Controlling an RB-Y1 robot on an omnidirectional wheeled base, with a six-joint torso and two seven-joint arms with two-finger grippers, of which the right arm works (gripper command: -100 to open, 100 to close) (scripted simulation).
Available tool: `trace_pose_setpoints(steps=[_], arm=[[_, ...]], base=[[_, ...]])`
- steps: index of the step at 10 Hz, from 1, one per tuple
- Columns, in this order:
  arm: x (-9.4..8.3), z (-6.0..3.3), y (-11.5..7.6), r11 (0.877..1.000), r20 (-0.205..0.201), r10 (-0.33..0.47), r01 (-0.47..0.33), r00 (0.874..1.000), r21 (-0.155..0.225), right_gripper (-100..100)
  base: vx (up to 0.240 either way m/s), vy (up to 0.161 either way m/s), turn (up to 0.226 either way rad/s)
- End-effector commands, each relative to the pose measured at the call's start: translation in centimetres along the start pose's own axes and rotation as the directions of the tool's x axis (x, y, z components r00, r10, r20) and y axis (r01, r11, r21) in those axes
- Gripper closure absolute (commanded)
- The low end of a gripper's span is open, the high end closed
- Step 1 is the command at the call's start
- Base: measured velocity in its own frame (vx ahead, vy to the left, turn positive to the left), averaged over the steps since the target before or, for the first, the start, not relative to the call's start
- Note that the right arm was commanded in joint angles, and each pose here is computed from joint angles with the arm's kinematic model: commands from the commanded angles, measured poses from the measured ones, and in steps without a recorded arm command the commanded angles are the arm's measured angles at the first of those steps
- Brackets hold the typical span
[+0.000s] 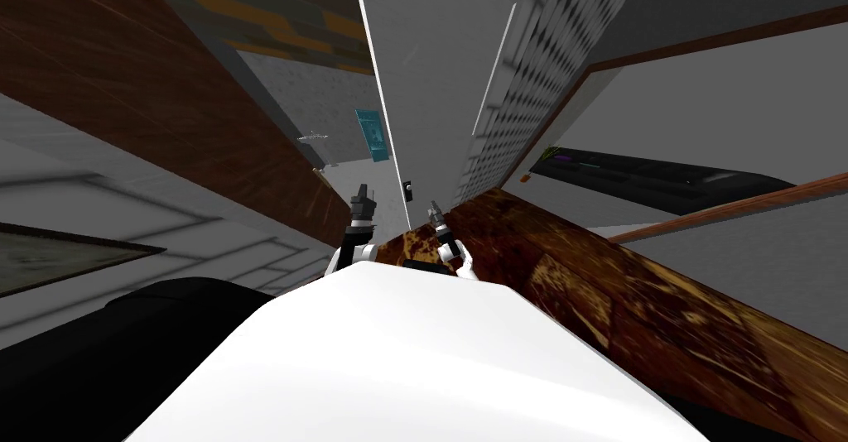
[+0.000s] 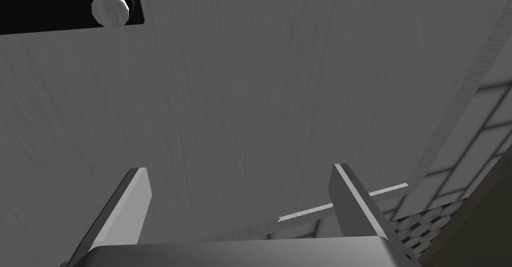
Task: Push the door open
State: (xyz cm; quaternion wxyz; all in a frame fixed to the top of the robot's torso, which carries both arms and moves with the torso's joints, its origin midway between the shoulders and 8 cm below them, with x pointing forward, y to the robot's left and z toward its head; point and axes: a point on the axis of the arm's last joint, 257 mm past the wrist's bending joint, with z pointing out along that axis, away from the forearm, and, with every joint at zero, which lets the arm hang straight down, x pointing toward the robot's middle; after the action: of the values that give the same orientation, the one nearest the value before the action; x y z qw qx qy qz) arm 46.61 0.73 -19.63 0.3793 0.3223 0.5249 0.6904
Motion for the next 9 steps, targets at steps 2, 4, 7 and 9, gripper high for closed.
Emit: trace_pose_setpoints(steps=[2, 4, 7, 9], arm=[[1.7, 0.64, -1.6, 0.999, -0.043, 0.010, -0.008, 0.999, 0.034, -100], [3.0, 0.91, -2.8, 0.998, -0.075, 0.015, -0.011, 0.997, 0.060, -100], [5.2, 1.22, -5.0, 0.994, -0.132, 0.023, -0.008, 0.991, 0.108, -100], [6.1, 1.28, -6.0, 0.991, -0.157, 0.025, -0.004, 0.987, 0.130, -100]], base=[[0.094, 0.051, -0.072], [0.097, 0.037, -0.074], [0.106, 0.059, -0.085], [0.103, 0.053, -0.067]])
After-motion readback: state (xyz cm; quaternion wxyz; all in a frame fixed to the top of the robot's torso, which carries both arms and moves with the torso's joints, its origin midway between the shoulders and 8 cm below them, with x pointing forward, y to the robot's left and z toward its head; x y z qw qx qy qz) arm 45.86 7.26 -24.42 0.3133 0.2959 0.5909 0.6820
